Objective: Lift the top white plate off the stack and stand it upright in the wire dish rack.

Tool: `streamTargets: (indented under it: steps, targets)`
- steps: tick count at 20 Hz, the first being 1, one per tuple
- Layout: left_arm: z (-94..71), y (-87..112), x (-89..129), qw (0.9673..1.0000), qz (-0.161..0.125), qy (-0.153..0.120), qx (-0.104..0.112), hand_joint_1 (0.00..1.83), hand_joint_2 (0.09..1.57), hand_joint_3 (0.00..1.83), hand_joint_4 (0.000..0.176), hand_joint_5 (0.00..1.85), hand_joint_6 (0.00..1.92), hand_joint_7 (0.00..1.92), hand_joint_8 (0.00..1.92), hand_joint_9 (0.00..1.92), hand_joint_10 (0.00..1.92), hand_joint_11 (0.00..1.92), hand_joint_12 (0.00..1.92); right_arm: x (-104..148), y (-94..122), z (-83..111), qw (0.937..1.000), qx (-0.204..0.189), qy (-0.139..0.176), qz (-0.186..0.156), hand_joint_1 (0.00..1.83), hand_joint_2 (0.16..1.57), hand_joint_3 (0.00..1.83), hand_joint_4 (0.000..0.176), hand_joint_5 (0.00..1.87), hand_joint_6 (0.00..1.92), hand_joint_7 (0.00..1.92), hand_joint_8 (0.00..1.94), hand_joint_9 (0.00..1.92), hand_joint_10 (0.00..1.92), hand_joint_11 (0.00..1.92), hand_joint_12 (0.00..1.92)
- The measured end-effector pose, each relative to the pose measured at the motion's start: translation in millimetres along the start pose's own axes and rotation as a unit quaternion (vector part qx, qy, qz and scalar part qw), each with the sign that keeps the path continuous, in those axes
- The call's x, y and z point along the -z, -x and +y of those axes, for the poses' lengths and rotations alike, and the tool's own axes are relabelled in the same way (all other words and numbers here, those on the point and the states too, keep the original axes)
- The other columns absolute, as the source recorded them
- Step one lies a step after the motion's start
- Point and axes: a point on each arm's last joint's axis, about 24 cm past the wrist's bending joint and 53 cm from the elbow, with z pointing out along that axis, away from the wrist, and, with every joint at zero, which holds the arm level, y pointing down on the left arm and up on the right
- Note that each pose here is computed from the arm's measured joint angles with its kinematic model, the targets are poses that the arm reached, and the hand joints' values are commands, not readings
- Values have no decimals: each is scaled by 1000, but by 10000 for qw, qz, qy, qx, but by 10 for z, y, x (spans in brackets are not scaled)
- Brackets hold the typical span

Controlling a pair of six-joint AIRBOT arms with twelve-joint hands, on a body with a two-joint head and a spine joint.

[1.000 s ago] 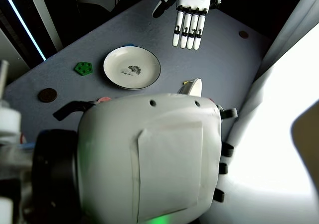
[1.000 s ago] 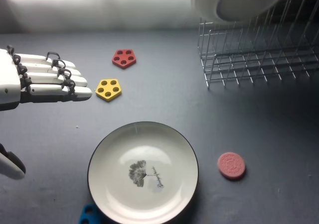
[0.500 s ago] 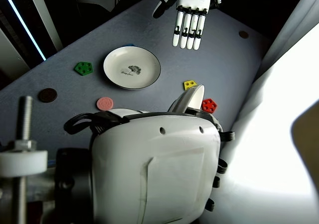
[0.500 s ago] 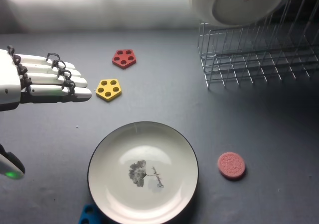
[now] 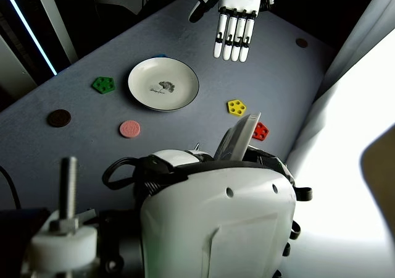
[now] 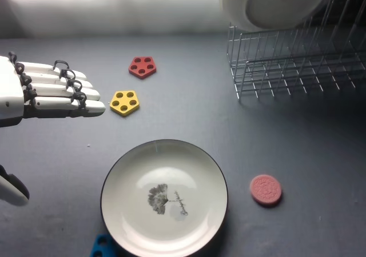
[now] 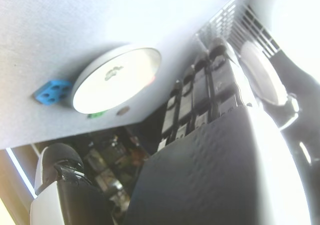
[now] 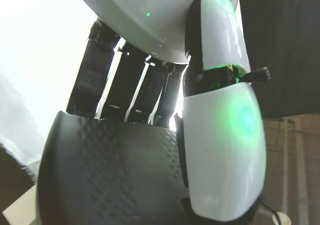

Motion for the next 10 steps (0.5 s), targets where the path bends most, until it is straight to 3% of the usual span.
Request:
streamTargets:
  steps: [3,4,5,6,7,10]
  targets:
    - [-1,-1,-3,10000,-1,-3,1,344,831,0,0,19,0,46,0,61,0,77,10,0,26,-75,9999,-68,-85,-30,1502,1026,0,0,991,911,1180,387,1248,492,1031,1277]
    - [-3,-2,-4,10000,1,-5,2,346,828,0,0,33,6,58,6,70,5,94,17,-3,24,-85,9999,-97,-94,-28,1486,1122,0,0,807,1142,923,773,1005,890,838,1518]
    - [-6,-4,-6,10000,2,-8,3,336,837,2,0,13,0,37,0,50,0,84,13,-5,8,-122,9998,-159,-131,-10,1479,1160,0,0,720,1275,827,928,888,1062,779,1607]
    - [-9,-6,-8,10000,5,-12,5,343,844,4,0,0,0,23,1,32,0,78,10,-8,-1,-144,9997,-176,-157,-2,1496,1058,2,0,923,1024,1062,592,1136,698,978,1363]
    - [-11,-7,-8,10000,6,-16,4,348,837,1,0,0,0,30,4,36,2,78,10,-14,-15,-167,9997,-177,-181,11,1500,1040,0,0,969,932,1127,487,1204,590,1011,1318]
    - [-12,-11,-9,10000,13,-16,-1,363,828,0,0,15,5,38,5,35,0,61,3,-17,21,-178,9996,-186,-192,-29,1502,1027,0,0,1010,868,1168,382,1253,521,1011,1308]
